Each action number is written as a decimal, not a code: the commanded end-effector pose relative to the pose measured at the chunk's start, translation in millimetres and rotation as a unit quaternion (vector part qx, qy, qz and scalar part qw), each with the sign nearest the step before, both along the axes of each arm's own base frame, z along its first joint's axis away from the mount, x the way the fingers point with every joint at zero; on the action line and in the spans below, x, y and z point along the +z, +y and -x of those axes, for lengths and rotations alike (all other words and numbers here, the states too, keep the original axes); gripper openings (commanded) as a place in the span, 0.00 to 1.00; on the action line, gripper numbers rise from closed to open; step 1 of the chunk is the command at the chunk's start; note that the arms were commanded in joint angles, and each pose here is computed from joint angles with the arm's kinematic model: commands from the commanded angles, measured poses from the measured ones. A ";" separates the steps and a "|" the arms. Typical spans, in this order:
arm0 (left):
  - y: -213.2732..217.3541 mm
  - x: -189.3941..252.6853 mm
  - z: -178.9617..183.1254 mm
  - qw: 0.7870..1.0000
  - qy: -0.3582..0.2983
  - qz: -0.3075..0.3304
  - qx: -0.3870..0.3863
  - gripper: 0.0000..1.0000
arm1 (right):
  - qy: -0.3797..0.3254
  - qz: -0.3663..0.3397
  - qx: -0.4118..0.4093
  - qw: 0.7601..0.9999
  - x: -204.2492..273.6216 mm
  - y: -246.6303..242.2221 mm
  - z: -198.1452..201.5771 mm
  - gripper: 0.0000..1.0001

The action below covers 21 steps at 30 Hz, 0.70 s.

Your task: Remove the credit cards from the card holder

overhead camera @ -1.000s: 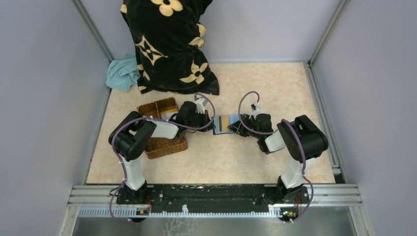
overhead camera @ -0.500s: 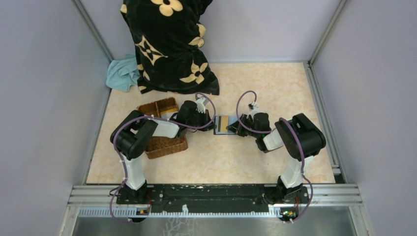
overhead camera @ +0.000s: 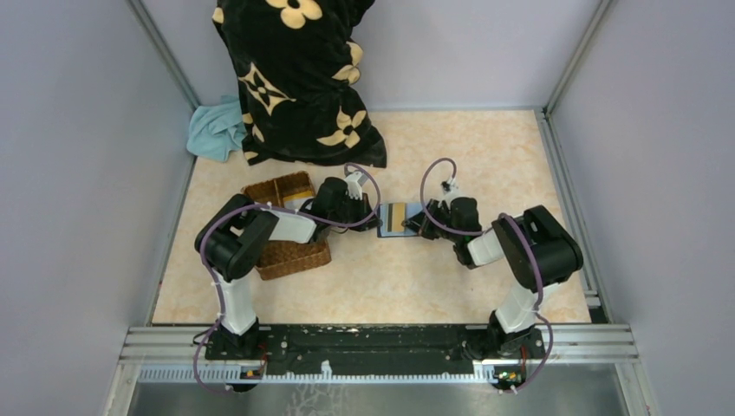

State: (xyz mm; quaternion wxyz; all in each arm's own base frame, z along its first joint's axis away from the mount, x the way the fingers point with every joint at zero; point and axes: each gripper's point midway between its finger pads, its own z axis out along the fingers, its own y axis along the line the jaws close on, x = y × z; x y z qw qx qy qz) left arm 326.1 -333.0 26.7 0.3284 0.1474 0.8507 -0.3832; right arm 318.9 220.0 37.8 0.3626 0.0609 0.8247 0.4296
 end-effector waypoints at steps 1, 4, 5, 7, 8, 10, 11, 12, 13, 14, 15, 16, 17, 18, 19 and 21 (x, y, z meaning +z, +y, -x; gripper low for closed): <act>7.8 -34.2 16.2 0.998 0.046 -0.036 -0.005 0.00 | -0.048 0.004 -0.013 0.999 26.5 -10.5 -9.0 0.00; 7.6 -33.5 16.3 0.998 0.046 -0.035 -0.005 0.00 | -0.051 0.016 -0.024 0.998 28.5 -18.9 -11.1 0.00; 7.7 -33.3 16.1 0.998 0.045 -0.035 -0.005 0.00 | -0.053 0.018 -0.027 0.998 29.7 -21.4 -11.5 0.00; 8.0 -32.5 16.2 0.998 0.044 -0.035 -0.005 0.00 | -0.055 0.021 -0.037 0.998 31.7 -27.8 -12.2 0.00; 8.0 -31.3 16.1 0.998 0.043 -0.034 -0.005 0.00 | -0.056 0.023 -0.043 0.997 32.4 -30.9 -12.5 0.00; 8.1 -29.3 16.1 0.999 0.039 -0.033 -0.006 0.00 | -0.060 0.026 -0.055 0.996 35.4 -37.6 -13.3 0.00; 6.8 -26.4 16.2 0.999 0.034 -0.030 -0.011 0.00 | -0.062 0.029 -0.060 0.996 37.3 -40.4 -13.4 0.00; 4.6 -22.9 18.5 0.999 0.029 -0.024 -0.021 0.00 | -0.062 0.035 -0.063 0.996 37.4 -43.1 -12.5 0.00; 3.3 -18.0 18.5 0.999 0.021 -0.017 -0.026 0.00 | -0.064 0.038 -0.066 0.995 39.9 -45.3 -12.6 0.00; 1.8 -11.7 18.4 0.999 0.012 -0.010 -0.031 0.02 | -0.068 0.041 -0.067 0.995 43.1 -46.5 -12.3 0.00; 0.8 -5.5 17.7 0.999 0.002 -0.005 -0.034 0.08 | -0.071 0.043 -0.067 0.994 46.1 -47.4 -11.3 0.00; 0.6 -0.3 16.5 0.999 -0.006 -0.003 -0.035 0.15 | -0.075 0.045 -0.067 0.994 49.6 -48.1 -10.4 0.00; -0.5 6.1 16.0 0.999 -0.015 0.001 -0.040 0.24 | -0.079 0.047 -0.068 0.993 53.7 -49.9 -9.4 0.00; -1.6 14.0 15.1 0.999 -0.024 0.004 -0.044 0.35 | -0.083 0.049 -0.068 0.993 57.4 -50.7 -7.8 0.00; -3.0 20.8 14.8 0.998 -0.031 0.009 -0.048 0.50 | -0.089 0.052 -0.065 0.993 62.5 -51.1 -6.2 0.00; -6.6 37.8 14.2 0.997 -0.048 0.022 -0.058 0.69 | -0.105 0.052 -0.054 0.992 74.9 -50.1 -1.5 0.00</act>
